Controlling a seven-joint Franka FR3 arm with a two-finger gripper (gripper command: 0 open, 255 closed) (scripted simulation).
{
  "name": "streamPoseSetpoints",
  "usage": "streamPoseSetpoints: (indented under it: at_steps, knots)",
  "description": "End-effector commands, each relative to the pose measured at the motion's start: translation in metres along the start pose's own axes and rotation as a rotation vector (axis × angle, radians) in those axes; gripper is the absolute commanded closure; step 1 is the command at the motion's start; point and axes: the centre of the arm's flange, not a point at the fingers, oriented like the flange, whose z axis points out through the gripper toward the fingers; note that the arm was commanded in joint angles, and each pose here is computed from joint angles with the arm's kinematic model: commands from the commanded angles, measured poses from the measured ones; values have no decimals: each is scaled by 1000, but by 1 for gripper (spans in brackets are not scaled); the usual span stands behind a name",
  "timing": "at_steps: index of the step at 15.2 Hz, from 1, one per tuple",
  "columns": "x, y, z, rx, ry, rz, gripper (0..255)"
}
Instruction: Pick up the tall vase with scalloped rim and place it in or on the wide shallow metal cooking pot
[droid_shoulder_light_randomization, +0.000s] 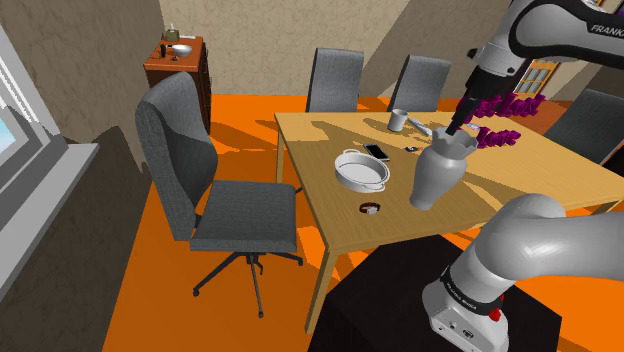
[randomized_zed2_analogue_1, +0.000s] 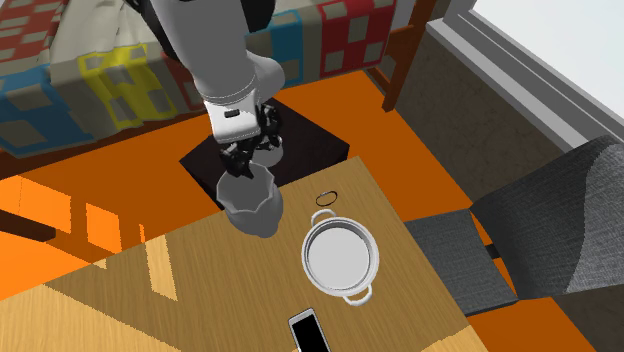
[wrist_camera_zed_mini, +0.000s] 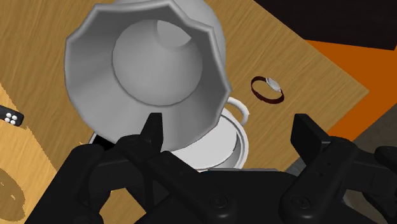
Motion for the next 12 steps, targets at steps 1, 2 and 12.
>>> streamPoseSetpoints:
  at_steps: [1, 2, 12]
  knots:
    - [-2, 2, 10, -1, 1, -3, 0]
    - [-2, 2, 15, -1, 1, -3, 0]
    - [-2, 2, 34, -1, 1, -3, 0]
